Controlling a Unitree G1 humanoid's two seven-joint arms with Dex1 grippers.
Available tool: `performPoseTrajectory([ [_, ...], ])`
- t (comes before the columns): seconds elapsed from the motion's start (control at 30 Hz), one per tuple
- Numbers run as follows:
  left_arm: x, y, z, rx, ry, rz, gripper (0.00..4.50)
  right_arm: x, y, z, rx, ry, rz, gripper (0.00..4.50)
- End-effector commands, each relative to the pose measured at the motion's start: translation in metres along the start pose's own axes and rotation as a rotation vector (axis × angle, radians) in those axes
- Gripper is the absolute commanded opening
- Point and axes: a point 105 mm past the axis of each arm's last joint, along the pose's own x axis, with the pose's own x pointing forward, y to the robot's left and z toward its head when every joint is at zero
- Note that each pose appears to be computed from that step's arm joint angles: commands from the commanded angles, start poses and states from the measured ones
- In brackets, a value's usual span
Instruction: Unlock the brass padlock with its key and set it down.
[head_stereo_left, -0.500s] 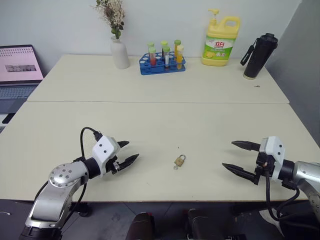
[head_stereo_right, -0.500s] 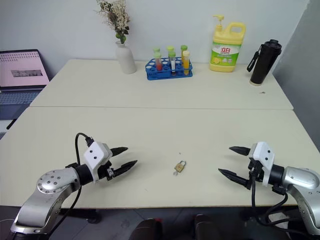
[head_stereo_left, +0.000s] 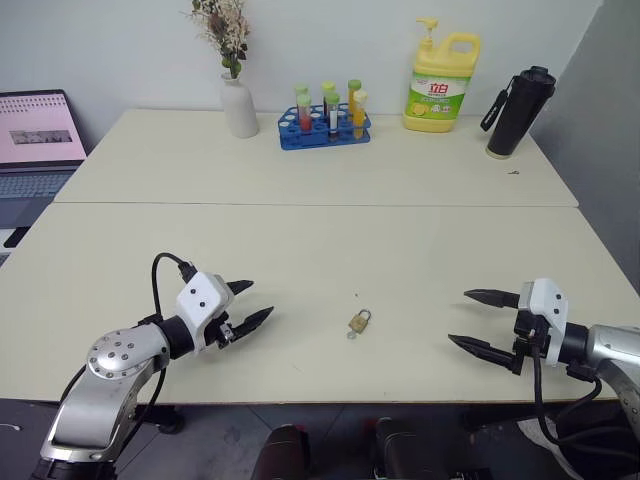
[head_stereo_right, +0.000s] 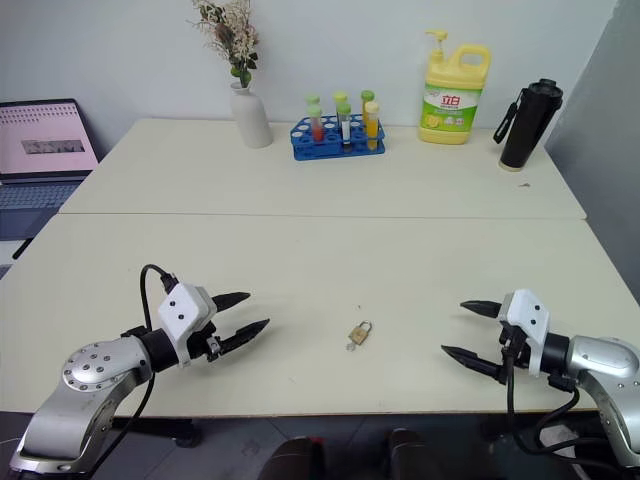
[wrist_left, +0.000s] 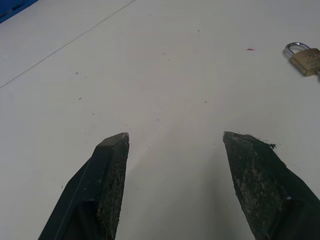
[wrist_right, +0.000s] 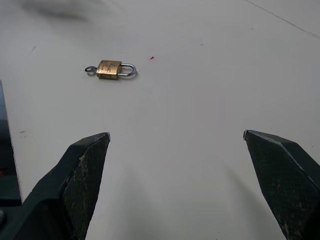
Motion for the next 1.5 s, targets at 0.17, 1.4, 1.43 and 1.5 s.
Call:
performPoseTrajectory([
  [0.17, 0.0, 0.004, 0.026, 0.056, -0.082, -0.021, 3.15, 0.001, 0.001, 0.004, -0.068, -0.005, -0.013, 4.5],
  [1.4, -0.017, -0.048, 0.041, 0.149, -0.046, -0.365, 4.46, 0.111, 0.018, 0.079, -0.616, 0.138, 0.752, 4.5],
  [1.43, -0.019, -0.05, 0.04, 0.146, -0.044, -0.361, 4.46, 0.117, 0.017, 0.078, -0.646, 0.153, 0.782, 4.5],
  [1.5, -0.021, -0.052, 0.039, 0.148, -0.036, -0.347, 4.46, 0.126, 0.017, 0.075, -0.675, 0.179, 0.835, 4.5],
])
